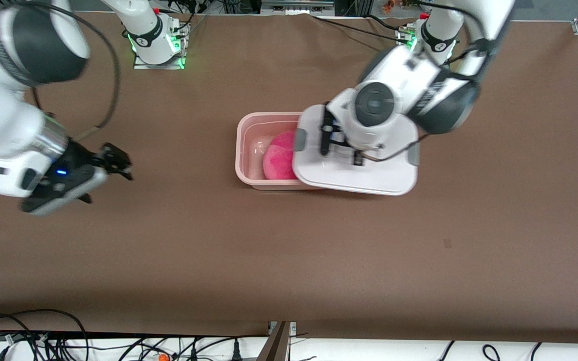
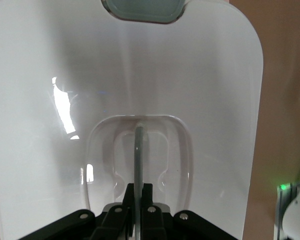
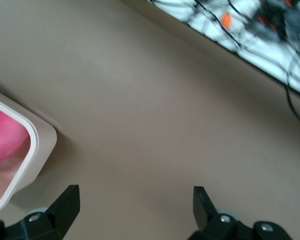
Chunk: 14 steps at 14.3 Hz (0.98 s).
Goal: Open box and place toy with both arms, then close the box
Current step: 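Withdraw the right gripper while the left gripper brings the lid over the box, then lower the lid onto the box with the left gripper and press it down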
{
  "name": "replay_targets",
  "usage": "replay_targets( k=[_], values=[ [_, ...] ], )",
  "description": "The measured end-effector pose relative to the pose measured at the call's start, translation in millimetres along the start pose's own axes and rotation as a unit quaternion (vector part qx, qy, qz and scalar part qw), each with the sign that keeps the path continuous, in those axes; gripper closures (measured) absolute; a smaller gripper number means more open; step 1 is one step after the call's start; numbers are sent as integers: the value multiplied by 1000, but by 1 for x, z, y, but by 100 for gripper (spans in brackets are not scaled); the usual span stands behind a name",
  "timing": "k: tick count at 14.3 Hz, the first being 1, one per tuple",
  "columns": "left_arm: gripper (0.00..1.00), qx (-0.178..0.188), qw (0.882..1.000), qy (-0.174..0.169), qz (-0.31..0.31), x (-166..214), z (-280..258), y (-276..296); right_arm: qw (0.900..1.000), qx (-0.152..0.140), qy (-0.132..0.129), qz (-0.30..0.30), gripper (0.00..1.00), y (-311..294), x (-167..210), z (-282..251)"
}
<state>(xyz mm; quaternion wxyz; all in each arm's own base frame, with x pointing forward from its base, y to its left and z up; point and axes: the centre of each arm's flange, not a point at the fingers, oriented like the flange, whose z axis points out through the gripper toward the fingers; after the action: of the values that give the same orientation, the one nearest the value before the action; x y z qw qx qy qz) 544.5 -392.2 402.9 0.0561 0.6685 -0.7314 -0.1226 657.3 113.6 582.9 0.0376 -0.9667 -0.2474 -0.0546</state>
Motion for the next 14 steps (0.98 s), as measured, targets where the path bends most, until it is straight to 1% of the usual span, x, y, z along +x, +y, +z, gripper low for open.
replay_targets(
  k=[2, 4, 6, 8, 10, 11, 12, 13, 14],
  values=[
    [93, 3, 1000, 12, -13, 43, 15, -2, 999, 1, -9, 32, 0, 22, -29, -32],
    [93, 16, 999, 28, -9, 71, 23, -7, 998, -4, -11, 64, 0, 29, -56, -58],
    [93, 29, 999, 28, -6, 95, 28, -2, 994, -5, -17, 112, 0, 21, -80, -73],
    [93, 42, 999, 24, -17, 114, 30, 7, 990, -6, -24, 135, 0, 12, -101, -80],
    [93, 48, 998, 17, -30, 126, 32, 15, 987, -7, -36, 154, 0, 7, -121, -76],
    [93, 53, 998, 11, -40, 131, 34, 18, 986, -14, -43, 161, 0, 6, -130, -74],
    [93, 57, 997, 5, -50, 135, 37, 21, 985, -28, -49, 163, 0, 6, -138, -73],
    [93, 62, 996, -1, -57, 139, 38, 23, 984, -43, -53, 164, 0, 7, -143, -74],
    [93, 64, 996, -3, -60, 142, 39, 25, 984, -51, -54, 164, 0, 8, -146, -76]
  ],
)
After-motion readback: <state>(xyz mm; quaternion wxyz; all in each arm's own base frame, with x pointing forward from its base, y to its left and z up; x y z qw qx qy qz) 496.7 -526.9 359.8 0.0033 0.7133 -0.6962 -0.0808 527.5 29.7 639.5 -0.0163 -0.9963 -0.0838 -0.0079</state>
